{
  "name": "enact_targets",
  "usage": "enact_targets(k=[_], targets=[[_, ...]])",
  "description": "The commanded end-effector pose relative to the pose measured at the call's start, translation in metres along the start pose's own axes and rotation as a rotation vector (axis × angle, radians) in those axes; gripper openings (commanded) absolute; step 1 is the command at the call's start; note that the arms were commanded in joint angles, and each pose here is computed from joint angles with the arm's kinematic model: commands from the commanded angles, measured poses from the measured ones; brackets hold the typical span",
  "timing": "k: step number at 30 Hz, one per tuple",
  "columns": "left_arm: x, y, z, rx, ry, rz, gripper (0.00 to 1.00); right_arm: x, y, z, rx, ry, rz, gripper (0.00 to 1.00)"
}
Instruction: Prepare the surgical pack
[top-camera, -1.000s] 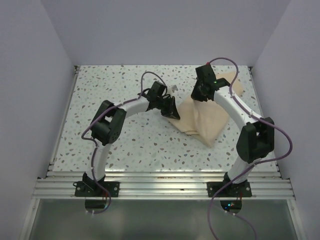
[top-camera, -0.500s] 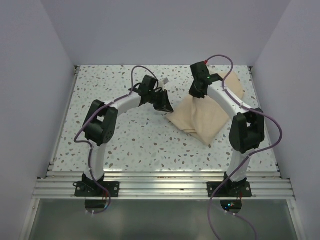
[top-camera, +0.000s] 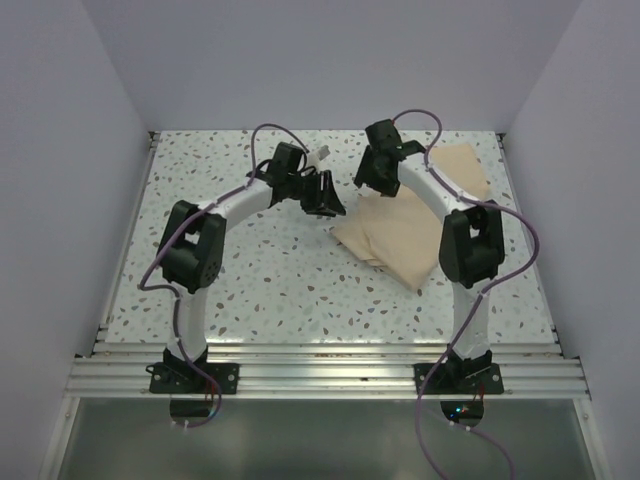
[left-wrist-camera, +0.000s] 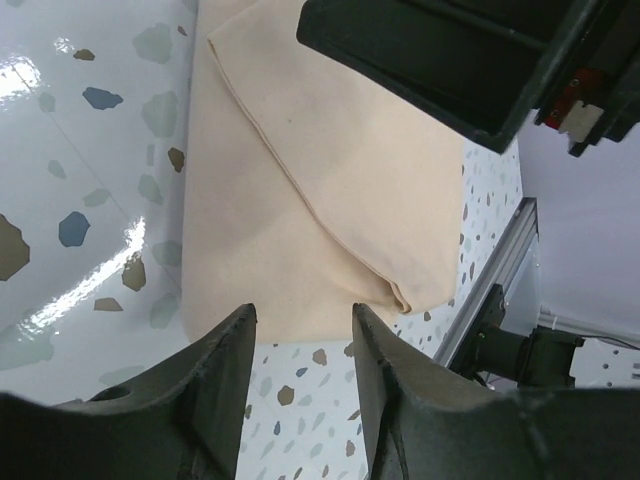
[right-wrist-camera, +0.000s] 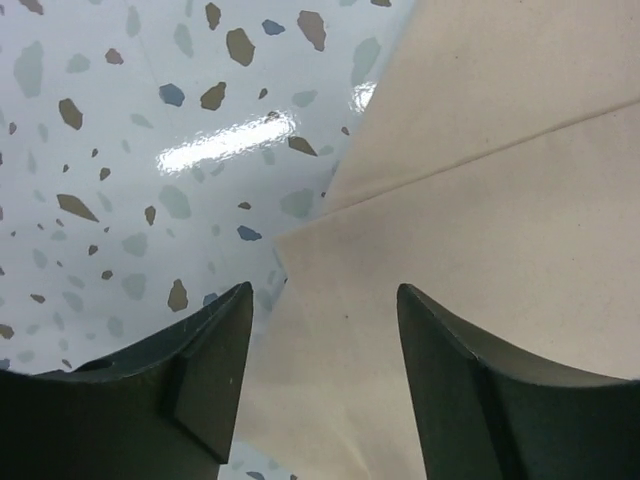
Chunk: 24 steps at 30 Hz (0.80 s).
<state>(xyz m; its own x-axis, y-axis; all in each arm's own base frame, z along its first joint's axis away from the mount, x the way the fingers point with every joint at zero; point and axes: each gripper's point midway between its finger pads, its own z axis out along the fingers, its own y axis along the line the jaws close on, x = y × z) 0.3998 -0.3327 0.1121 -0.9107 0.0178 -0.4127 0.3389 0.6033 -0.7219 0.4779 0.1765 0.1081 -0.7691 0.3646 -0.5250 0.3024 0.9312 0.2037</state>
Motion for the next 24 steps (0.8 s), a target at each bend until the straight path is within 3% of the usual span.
enact_targets(k=[1, 5, 9, 11, 12, 18, 21, 24], targets=[[-0.016, -0.030, -0.011, 0.120, -0.035, 0.082, 0.48, -0.022, 0.013, -0.036, -0.065, -0.026, -0.059, 0.67], [-0.022, -0.030, -0.004, 0.140, -0.033, 0.081, 0.51, -0.041, 0.004, -0.076, -0.104, -0.061, -0.124, 0.68], [-0.029, -0.029, 0.001, 0.143, -0.040, 0.073, 0.53, -0.029, -0.022, -0.084, -0.206, 0.040, -0.077, 0.59], [-0.032, -0.027, 0.008, 0.146, -0.036, 0.057, 0.53, 0.008, -0.032, -0.079, -0.302, 0.166, -0.050, 0.51], [-0.035, -0.026, 0.010, 0.146, -0.038, 0.054, 0.53, 0.002, -0.035, -0.087, -0.347, 0.127, -0.037, 0.44], [-0.038, -0.018, 0.026, 0.159, -0.036, 0.014, 0.53, 0.063, -0.050, -0.094, -0.461, 0.252, -0.094, 0.38], [-0.034, -0.018, 0.027, 0.173, -0.039, 0.009, 0.49, 0.081, -0.052, -0.096, -0.496, 0.288, -0.085, 0.24], [-0.032, -0.027, 0.022, 0.199, -0.058, 0.006, 0.42, 0.107, -0.056, -0.094, -0.533, 0.365, -0.074, 0.17]])
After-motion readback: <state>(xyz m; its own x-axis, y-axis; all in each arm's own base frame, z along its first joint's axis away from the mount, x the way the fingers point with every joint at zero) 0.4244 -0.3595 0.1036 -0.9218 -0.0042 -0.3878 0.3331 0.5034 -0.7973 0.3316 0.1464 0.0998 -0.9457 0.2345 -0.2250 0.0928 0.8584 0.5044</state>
